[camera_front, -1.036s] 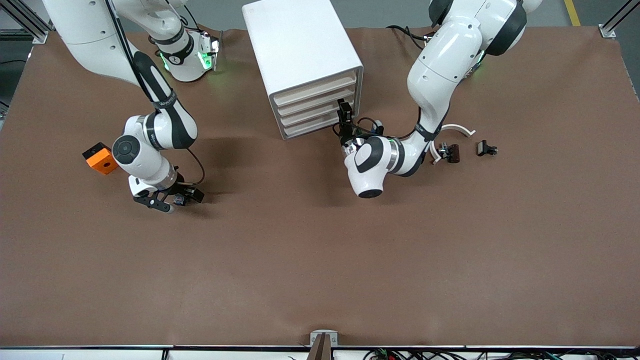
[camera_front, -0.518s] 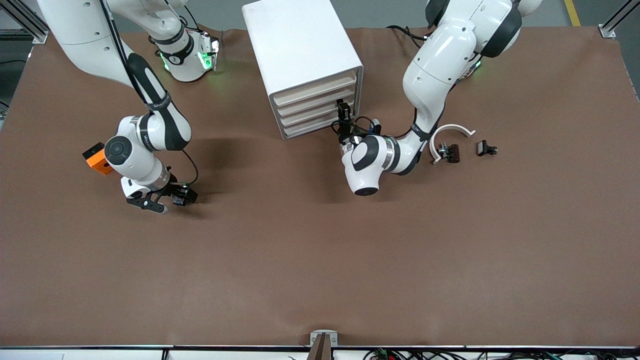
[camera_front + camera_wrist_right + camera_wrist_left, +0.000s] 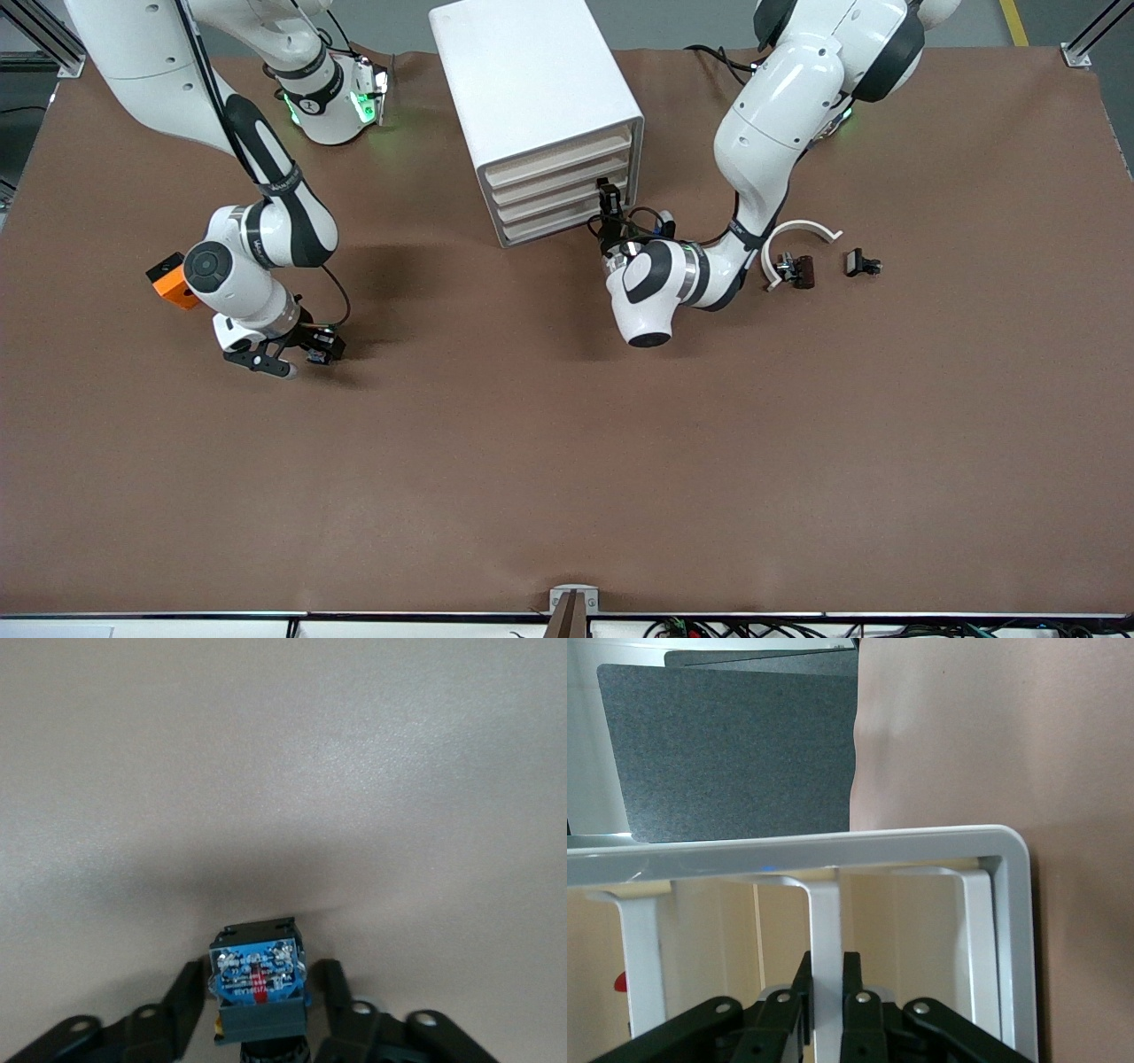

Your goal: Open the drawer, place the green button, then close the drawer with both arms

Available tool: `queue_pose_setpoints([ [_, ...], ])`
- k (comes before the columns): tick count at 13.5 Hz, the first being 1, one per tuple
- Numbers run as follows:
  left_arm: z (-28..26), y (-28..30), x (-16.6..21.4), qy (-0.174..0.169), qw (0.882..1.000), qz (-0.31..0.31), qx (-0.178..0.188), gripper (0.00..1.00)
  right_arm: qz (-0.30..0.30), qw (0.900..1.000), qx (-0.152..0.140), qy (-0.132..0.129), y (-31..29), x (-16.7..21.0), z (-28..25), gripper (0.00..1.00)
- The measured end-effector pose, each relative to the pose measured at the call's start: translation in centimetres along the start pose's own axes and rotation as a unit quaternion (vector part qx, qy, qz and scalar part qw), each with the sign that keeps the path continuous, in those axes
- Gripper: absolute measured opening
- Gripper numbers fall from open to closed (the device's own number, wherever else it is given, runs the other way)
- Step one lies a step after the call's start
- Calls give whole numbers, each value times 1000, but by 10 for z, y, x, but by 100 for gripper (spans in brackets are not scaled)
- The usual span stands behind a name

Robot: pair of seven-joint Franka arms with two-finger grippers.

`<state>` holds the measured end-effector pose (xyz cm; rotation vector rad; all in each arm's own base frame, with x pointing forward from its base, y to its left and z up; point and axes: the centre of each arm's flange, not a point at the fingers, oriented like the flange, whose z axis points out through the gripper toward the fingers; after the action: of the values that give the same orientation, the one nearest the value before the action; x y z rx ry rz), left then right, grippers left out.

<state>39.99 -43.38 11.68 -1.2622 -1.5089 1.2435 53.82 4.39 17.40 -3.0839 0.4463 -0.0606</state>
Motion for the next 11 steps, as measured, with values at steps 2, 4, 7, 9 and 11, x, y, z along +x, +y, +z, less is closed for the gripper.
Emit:
queue_pose_setpoints([
  [2, -1, 0, 0, 0, 1000, -1, 0, 14, 0, 1000, 0, 0, 0, 0, 0, 41],
  [4, -3, 1, 2, -2, 1000, -2, -2, 14, 3, 1000, -1, -4, 0, 0, -1, 41],
  [7, -14, 2, 7, -9, 1000, -5, -7, 14, 23, 1000, -3, -15, -1, 3, -14, 41],
  [9, -22, 3, 11, -13, 1000, -7, -11, 14, 38, 999, -3, -23, -4, 7, -35, 41],
  [11, -31, 4, 14, -18, 1000, -10, -17, 14, 62, 997, -7, -41, -11, 12, -62, 41],
])
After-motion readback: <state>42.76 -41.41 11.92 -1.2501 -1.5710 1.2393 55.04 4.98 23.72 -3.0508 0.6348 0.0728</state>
